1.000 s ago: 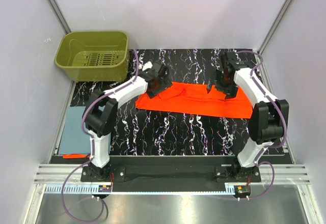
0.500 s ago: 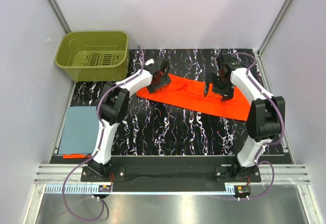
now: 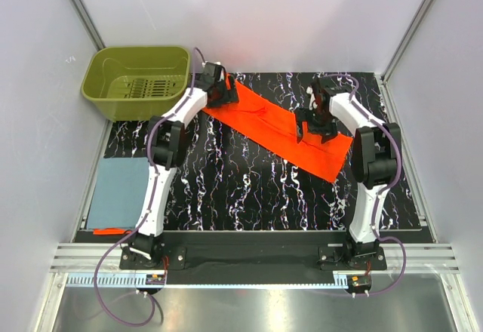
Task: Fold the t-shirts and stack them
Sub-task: Fold the tshirt
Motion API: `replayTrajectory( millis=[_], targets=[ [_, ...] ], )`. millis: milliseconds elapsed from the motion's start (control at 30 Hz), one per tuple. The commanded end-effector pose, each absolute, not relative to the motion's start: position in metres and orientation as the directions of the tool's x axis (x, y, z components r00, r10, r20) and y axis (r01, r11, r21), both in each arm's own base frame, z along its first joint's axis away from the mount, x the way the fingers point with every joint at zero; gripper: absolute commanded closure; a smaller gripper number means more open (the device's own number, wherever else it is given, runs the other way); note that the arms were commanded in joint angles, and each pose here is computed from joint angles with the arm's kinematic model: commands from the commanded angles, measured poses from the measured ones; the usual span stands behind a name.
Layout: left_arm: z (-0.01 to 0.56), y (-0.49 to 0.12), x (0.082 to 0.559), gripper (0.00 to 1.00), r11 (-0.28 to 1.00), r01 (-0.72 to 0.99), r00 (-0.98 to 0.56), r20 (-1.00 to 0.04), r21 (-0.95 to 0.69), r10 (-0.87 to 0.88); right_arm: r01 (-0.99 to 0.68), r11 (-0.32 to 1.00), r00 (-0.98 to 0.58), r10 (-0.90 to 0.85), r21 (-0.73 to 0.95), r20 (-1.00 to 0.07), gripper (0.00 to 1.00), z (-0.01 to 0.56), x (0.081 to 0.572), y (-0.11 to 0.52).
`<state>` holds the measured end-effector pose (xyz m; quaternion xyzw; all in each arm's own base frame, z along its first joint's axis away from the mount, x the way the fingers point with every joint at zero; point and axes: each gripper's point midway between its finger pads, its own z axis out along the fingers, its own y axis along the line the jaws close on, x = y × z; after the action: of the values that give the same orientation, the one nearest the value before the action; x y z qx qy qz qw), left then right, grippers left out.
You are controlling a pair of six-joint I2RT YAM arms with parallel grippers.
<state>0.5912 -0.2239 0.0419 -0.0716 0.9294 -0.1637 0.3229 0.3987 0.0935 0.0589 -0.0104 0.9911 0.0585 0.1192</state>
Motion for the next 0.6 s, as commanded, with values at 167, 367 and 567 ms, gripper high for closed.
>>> replayTrajectory(
  millis=[167, 367, 567],
  targets=[
    [0.052, -0.234, 0.625, 0.15, 0.854, 0.141, -0.731, -0.635, -0.501, -0.252, -0.321, 0.938, -0.889, -0.252, 0.129, -0.381, 0.0, 0.059, 0.441, 0.114],
    [0.067, -0.252, 0.644, 0.16, 0.77, 0.169, -0.688, -0.633, -0.615, -0.355, -0.324, 0.939, -0.904, -0.271, 0.116, -0.332, 0.0, 0.033, 0.439, 0.11],
    [0.064, -0.252, 0.651, 0.16, 0.723, 0.148, -0.673, -0.605, -0.674, -0.426, -0.242, 0.965, -0.95, -0.214, 0.102, -0.229, 0.0, 0.004, 0.412, 0.1]
  ],
)
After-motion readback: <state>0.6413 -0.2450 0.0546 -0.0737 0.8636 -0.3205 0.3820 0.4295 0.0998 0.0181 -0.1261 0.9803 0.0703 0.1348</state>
